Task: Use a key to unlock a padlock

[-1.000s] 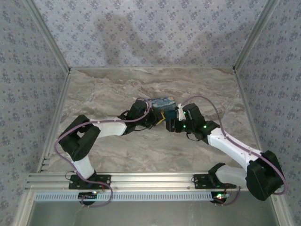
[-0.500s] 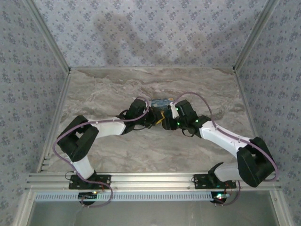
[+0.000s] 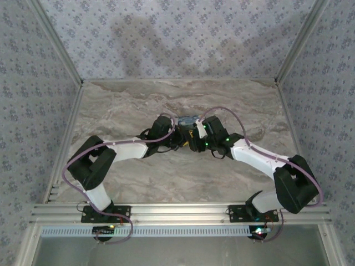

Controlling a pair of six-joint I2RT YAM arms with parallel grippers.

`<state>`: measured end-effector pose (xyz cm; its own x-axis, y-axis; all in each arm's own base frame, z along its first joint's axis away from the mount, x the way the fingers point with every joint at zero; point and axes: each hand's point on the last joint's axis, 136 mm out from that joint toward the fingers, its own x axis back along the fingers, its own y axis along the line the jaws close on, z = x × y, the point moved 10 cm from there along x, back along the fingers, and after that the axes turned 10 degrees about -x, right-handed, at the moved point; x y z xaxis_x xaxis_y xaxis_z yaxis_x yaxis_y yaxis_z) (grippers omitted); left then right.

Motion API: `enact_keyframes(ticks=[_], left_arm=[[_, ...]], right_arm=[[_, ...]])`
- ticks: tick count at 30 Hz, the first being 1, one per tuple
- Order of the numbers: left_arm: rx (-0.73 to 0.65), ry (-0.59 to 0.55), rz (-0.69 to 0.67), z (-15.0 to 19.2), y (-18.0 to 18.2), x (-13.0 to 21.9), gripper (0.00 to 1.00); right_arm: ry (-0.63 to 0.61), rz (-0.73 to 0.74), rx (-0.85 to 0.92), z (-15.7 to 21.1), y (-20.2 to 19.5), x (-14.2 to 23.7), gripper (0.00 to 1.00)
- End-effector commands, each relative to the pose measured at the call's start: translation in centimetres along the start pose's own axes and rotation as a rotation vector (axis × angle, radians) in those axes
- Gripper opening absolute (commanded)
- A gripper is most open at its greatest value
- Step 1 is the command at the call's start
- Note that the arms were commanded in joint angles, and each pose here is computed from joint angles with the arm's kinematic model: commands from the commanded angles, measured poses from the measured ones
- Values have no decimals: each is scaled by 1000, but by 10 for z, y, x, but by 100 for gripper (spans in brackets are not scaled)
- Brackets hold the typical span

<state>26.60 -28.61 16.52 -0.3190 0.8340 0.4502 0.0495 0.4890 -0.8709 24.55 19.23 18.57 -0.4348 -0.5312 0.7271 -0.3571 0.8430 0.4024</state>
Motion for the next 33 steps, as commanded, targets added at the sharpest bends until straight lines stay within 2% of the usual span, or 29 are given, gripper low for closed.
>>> enact_keyframes(ticks=[1, 3, 4, 13, 15, 20, 24, 33], left_arm=[[-50, -6, 76, -6, -23, 8, 0], [-50, -5, 73, -6, -22, 8, 0], [-50, -6, 73, -6, -22, 8, 0], [-45, -5, 56, -3, -15, 9, 1], [-43, -2, 43, 0, -10, 9, 1], [-43, 2, -13, 6, 7, 9, 1], [-44, 10, -55, 12, 20, 7, 1], [-36, 29, -95, 18, 32, 3, 2]], right_arm=[[-20, 12, 21, -10, 4, 0, 23], [-8, 4, 24, -9, 4, -1, 6], [-7, 1, 23, -9, 4, -1, 1], [3, -10, 6, -1, 1, -5, 0], [13, -16, 2, 4, 1, -6, 4], [25, -22, -25, 14, -2, -8, 29], [20, -26, -49, 22, -5, -4, 33], [23, -22, -79, 33, -11, -5, 33]])
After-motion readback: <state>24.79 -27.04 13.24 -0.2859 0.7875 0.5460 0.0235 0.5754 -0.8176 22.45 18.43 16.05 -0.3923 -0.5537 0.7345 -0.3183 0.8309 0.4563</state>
